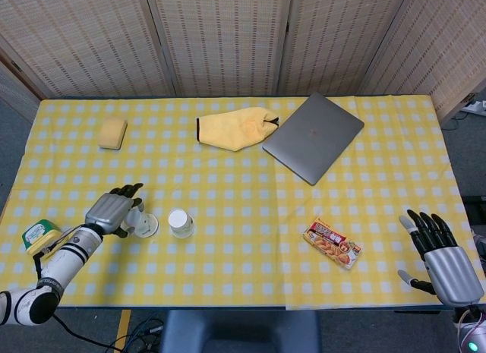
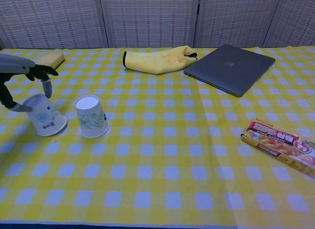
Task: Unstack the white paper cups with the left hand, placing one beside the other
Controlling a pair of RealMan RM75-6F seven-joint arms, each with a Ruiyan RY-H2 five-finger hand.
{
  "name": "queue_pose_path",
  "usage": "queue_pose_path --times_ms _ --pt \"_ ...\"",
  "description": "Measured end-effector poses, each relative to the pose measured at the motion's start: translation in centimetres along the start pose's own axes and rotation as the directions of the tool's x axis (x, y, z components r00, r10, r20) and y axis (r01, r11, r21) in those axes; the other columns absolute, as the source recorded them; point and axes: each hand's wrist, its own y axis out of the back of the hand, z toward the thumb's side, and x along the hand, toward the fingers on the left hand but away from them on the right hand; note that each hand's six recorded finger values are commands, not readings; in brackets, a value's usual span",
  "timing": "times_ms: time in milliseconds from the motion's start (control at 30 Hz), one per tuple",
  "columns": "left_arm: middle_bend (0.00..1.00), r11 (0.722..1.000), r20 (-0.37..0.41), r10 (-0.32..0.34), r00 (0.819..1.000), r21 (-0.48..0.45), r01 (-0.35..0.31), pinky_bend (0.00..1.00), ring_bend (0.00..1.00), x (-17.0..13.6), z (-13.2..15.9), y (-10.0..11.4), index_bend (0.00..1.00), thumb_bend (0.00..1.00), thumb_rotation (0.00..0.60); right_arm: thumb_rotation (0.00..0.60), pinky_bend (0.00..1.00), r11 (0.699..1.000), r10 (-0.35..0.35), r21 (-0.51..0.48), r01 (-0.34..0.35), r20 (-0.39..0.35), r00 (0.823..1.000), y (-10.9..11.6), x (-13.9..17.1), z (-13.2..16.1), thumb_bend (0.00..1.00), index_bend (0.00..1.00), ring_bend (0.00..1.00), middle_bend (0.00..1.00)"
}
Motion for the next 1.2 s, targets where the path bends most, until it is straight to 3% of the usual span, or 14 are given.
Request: queue_pose_path --times_ms 300,500,700,833,1033,1200 --pt "0.0 1.0 0.018 0.008 1.0 -0.024 -0.007 0.17 0.0 -0.5 0.2 0.0 0.14 0.35 0.6 0.6 0.0 1.0 -0.011 -0.001 0.011 -0.003 1.0 0.2 0.3 0.2 0.12 0.0 0.0 0.0" --pt "0.0 0.999 0.038 0.041 0.998 -0.035 -0.04 0.16 0.0 -2.5 1.2 1.5 0.11 0.35 0.6 0.6 0.0 1.0 -0.021 -0.009 0.021 -0.013 1.0 0.5 0.5 0.2 0.12 0.0 0.0 0.0" --pt "0.0 0.991 0.036 0.131 0.991 -0.048 -0.129 0.17 0.0 -6.9 1.9 3.5 0.03 0.34 0.6 0.6 0.0 0.999 -0.026 -0.02 0.025 -0.028 0.999 0.8 0.8 0.1 0.12 0.0 0.0 0.0" --pt "0.0 0.976 0.018 0.208 0.978 -0.064 -0.206 0.16 0.0 -10.2 1.1 3.7 0.0 0.32 0.6 0.6 0.0 0.999 -0.019 -0.027 0.018 -0.033 0.999 0.8 1.0 0.1 0.12 0.0 0.0 0.0" --pt "0.0 0.932 -0.023 0.347 0.938 -0.108 -0.347 0.16 0.0 -15.5 -1.2 2.2 0.0 0.32 0.6 0.6 0.0 1.0 -0.005 -0.024 0.004 -0.033 0.999 0.4 0.9 0.2 0.12 0.0 0.0 0.0" --pt "0.0 0.87 -0.141 0.467 0.873 -0.106 -0.482 0.16 0.0 -19.4 -5.4 -0.2 0.0 0.32 0.6 0.6 0.0 1.0 0.005 -0.006 -0.005 -0.046 0.999 -0.1 0.9 0.9 0.12 0.0 0.0 0.0"
